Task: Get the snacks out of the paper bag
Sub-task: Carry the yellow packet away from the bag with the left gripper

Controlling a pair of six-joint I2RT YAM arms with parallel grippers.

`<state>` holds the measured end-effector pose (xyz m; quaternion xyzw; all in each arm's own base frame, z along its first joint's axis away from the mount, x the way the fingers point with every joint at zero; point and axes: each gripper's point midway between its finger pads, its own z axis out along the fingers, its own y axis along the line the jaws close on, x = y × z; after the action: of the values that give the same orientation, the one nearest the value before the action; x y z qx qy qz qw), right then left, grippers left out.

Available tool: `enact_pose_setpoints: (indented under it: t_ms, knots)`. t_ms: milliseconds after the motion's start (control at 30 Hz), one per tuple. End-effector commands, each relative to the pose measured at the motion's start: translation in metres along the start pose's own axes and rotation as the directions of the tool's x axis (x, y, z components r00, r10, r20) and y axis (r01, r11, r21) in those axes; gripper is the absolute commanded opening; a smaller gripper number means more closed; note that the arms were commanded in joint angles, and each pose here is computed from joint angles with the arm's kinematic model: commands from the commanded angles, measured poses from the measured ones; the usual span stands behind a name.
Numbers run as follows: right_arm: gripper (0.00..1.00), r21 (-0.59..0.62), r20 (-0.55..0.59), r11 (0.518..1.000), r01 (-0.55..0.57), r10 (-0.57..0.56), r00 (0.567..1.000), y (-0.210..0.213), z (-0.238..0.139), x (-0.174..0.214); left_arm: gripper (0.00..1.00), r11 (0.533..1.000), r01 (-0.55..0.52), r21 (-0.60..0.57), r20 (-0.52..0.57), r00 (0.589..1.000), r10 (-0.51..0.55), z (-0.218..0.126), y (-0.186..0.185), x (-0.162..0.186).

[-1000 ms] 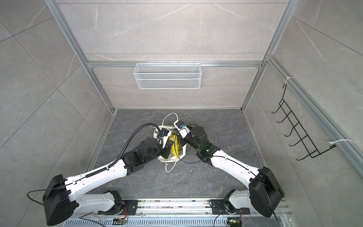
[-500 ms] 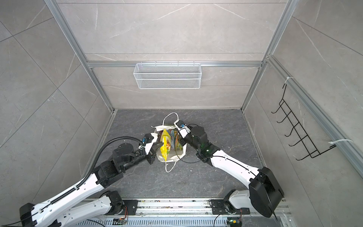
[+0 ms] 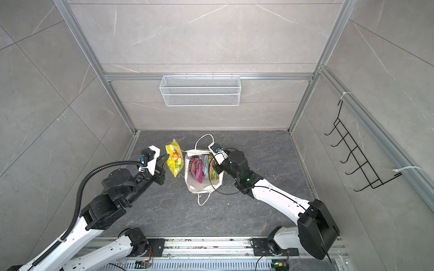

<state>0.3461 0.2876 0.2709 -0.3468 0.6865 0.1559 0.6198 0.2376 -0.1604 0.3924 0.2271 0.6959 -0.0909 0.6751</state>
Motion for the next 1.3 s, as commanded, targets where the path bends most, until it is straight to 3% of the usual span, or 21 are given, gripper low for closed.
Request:
enact_pose_setpoints:
  t_ms: [0, 167, 300, 433, 533, 633, 800, 900, 1000, 1167, 1267]
  knots:
    - [0.0, 0.038, 0.029, 0.999, -0.022, 0.021, 0.999, -0.008, 0.0, -0.011, 0.0, 0.981, -0.053, -0.187, -0.059, 0.997, 0.042, -0.002, 0.034, 0.001]
    - [0.0, 0.038, 0.024, 0.999, -0.022, 0.021, 0.999, -0.007, -0.001, -0.01, 0.0, 0.972, -0.08, -0.222, -0.073, 0.995, 0.065, 0.003, 0.041, 0.008]
    - [0.0, 0.038, 0.028, 0.999, -0.02, 0.019, 0.999, -0.008, -0.001, -0.011, 0.0, 0.965, -0.115, -0.237, -0.173, 0.982, 0.075, 0.022, 0.052, 0.037]
    - [0.0, 0.037, 0.031, 0.999, -0.023, 0.022, 0.999, -0.008, -0.001, -0.011, 0.0, 0.953, 0.0, -0.304, -0.283, 0.955, -0.091, 0.046, 0.087, 0.089]
    - [0.0, 0.033, 0.028, 0.999, -0.026, 0.026, 0.999, -0.006, -0.001, -0.009, 0.0, 0.928, 0.028, -0.373, -0.348, 0.922, -0.167, 0.063, 0.111, 0.123]
    - [0.0, 0.029, 0.023, 0.999, -0.026, 0.025, 0.999, -0.006, -0.001, -0.009, 0.0, 0.92, -0.021, -0.39, -0.459, 0.871, -0.175, 0.082, 0.127, 0.156]
    - [0.0, 0.028, 0.025, 0.999, -0.023, 0.022, 0.999, -0.006, -0.003, -0.01, 0.0, 0.945, -0.106, -0.309, -0.629, 0.768, -0.119, 0.113, 0.142, 0.205]
    - [0.0, 0.027, 0.026, 0.999, -0.023, 0.022, 0.999, -0.006, -0.004, -0.012, 0.0, 0.954, -0.212, -0.21, -0.731, 0.682, -0.009, 0.125, 0.148, 0.235]
    - [0.0, 0.027, 0.024, 0.999, -0.021, 0.021, 0.999, -0.006, -0.003, -0.012, 0.0, 0.953, -0.262, -0.153, -0.804, 0.594, 0.034, 0.129, 0.16, 0.259]
    - [0.0, 0.026, 0.024, 0.999, -0.022, 0.021, 0.999, -0.006, -0.002, -0.012, 0.0, 0.961, -0.259, -0.093, -0.823, 0.564, 0.072, 0.146, 0.177, 0.285]
    - [0.0, 0.029, 0.022, 0.999, -0.024, 0.023, 0.999, -0.006, -0.002, -0.011, 0.0, 0.957, -0.288, -0.044, -0.852, 0.511, 0.115, 0.155, 0.186, 0.3]
